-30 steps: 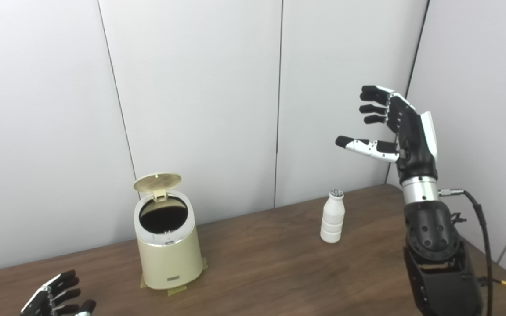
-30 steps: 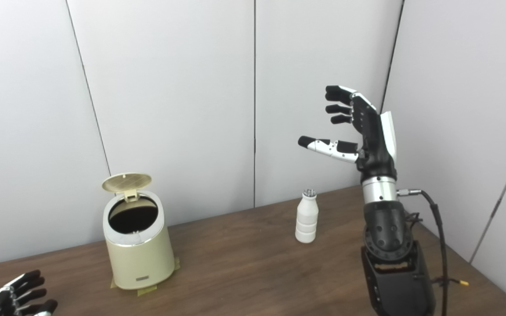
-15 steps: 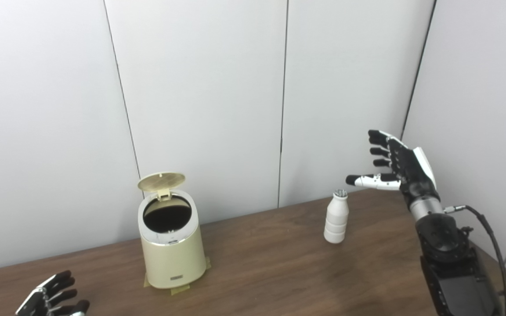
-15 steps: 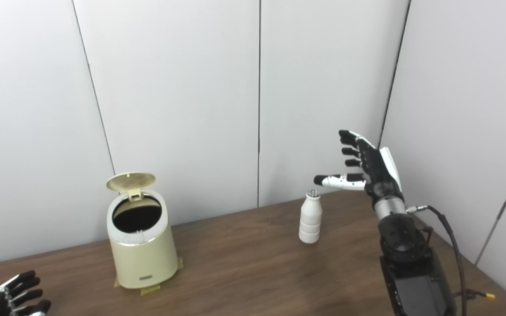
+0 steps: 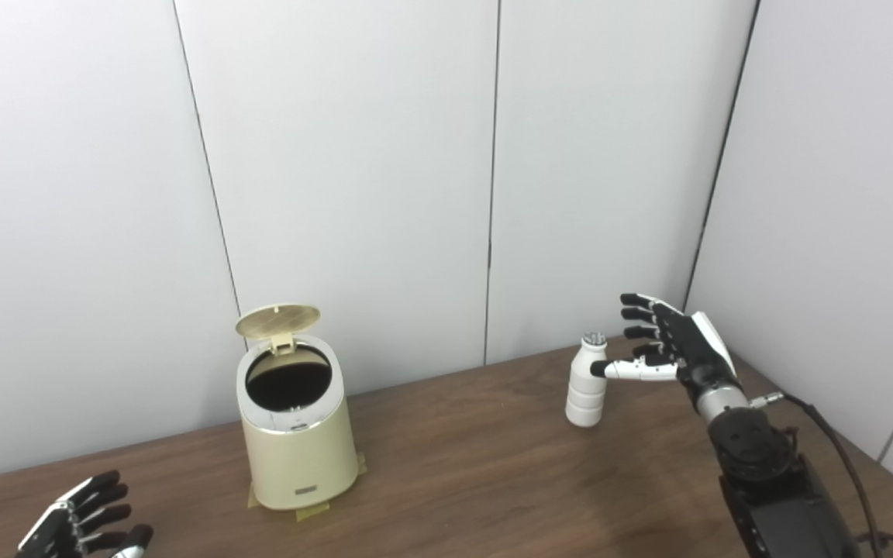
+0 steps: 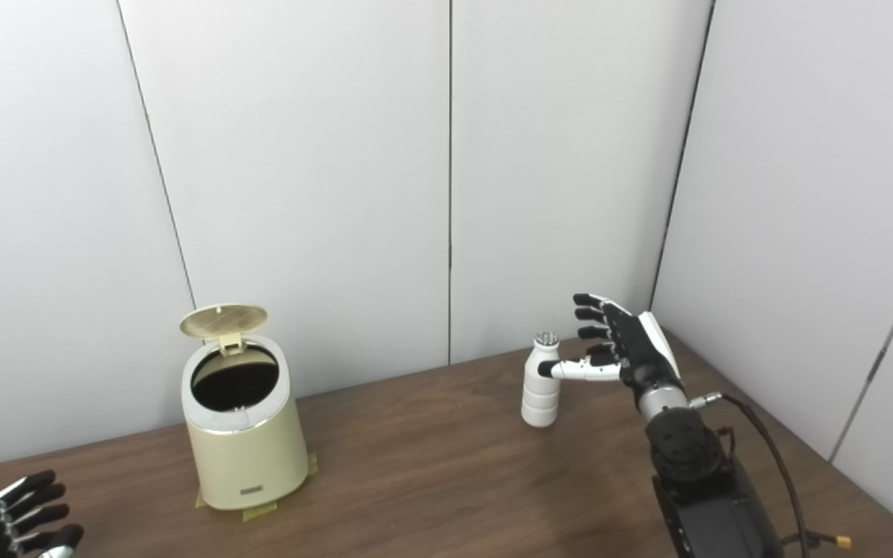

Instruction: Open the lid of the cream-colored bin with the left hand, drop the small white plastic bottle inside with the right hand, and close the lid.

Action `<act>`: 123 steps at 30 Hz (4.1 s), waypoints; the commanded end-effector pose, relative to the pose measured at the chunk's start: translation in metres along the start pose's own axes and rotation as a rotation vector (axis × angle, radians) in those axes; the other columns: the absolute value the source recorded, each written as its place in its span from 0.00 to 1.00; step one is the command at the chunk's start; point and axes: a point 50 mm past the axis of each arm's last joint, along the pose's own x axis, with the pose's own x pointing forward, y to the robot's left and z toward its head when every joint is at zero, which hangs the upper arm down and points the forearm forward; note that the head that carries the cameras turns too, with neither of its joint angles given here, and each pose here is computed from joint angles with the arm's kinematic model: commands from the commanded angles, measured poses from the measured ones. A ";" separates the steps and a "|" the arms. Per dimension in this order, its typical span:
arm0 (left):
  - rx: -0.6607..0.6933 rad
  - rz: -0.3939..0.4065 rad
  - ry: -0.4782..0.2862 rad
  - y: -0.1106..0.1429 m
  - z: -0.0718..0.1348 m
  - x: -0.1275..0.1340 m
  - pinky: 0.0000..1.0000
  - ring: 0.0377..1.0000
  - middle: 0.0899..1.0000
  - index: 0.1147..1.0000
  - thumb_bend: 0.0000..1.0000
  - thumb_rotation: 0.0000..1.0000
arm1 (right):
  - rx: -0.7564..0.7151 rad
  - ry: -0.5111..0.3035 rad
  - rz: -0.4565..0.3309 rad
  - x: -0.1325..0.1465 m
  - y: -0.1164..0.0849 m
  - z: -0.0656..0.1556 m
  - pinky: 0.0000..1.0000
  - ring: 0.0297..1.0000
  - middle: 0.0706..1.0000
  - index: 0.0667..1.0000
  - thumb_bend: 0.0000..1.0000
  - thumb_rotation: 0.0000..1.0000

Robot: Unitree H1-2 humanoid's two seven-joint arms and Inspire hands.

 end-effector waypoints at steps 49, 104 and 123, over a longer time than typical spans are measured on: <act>0.038 -0.026 -0.057 -0.001 0.030 0.009 0.68 0.74 0.76 0.78 0.50 0.00 | -0.002 -0.172 -0.227 0.035 0.043 -0.011 0.31 0.36 0.40 0.48 0.53 0.00; -0.001 -0.033 -0.025 -0.047 0.008 0.001 0.67 0.72 0.75 0.75 0.71 0.18 | 0.078 -0.820 0.232 -0.027 0.172 0.224 0.32 0.36 0.43 0.52 0.51 0.00; -0.030 -0.038 -0.051 -0.058 0.006 0.000 0.68 0.72 0.75 0.75 0.71 0.18 | 0.058 -1.009 0.269 -0.004 0.210 0.223 0.31 0.37 0.45 0.51 0.51 0.00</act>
